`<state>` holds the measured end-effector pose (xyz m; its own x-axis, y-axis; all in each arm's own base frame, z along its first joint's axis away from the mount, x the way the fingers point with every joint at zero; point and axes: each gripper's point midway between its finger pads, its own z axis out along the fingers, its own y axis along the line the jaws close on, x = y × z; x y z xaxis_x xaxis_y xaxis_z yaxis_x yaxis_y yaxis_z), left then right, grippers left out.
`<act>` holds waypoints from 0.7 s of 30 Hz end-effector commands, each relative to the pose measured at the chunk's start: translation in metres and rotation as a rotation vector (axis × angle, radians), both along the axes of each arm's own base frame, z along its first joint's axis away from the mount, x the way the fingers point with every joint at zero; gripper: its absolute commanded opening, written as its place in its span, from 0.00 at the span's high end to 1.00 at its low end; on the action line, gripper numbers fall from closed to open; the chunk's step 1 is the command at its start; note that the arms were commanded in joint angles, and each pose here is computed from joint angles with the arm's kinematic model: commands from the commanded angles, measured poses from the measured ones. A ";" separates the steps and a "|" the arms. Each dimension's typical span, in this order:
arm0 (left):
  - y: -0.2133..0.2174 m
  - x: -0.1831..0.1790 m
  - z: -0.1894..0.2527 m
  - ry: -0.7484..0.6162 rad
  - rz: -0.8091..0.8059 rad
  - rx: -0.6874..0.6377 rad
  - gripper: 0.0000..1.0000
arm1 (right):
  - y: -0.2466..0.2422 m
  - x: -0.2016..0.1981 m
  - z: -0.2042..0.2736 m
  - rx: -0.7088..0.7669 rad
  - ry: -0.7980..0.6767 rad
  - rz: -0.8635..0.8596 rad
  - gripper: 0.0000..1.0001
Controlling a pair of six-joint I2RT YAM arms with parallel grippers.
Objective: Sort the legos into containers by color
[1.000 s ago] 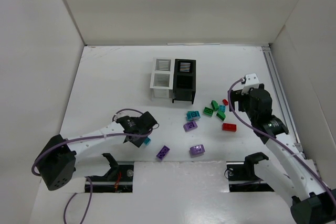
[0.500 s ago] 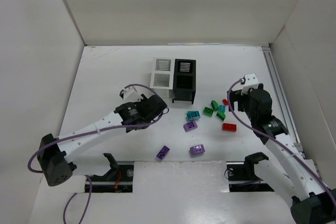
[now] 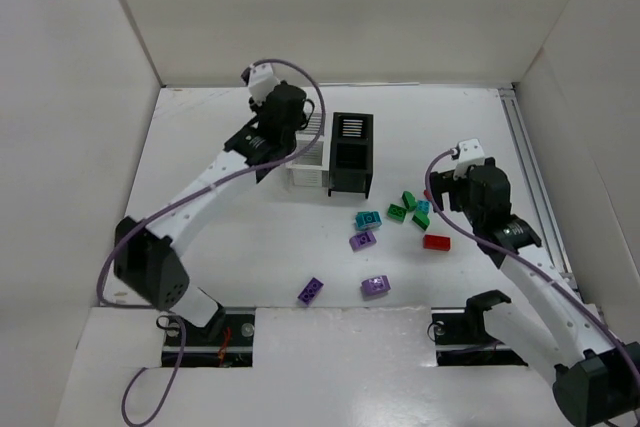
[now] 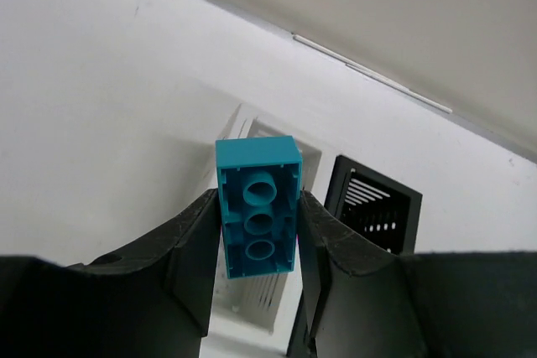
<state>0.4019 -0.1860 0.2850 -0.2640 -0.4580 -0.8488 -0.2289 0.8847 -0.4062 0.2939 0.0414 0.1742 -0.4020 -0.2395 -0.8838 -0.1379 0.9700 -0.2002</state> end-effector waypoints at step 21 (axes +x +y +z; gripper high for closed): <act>-0.039 0.127 -0.059 0.068 -0.139 0.143 0.79 | 0.036 0.019 0.006 -0.088 -0.009 0.108 0.00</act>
<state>0.5384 -0.2211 0.1969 -0.4154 -0.2487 -0.8750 -0.1556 0.9672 -0.2010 0.2996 0.0636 0.1427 -0.4608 -0.3564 -0.8128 -0.2451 0.9313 -0.2695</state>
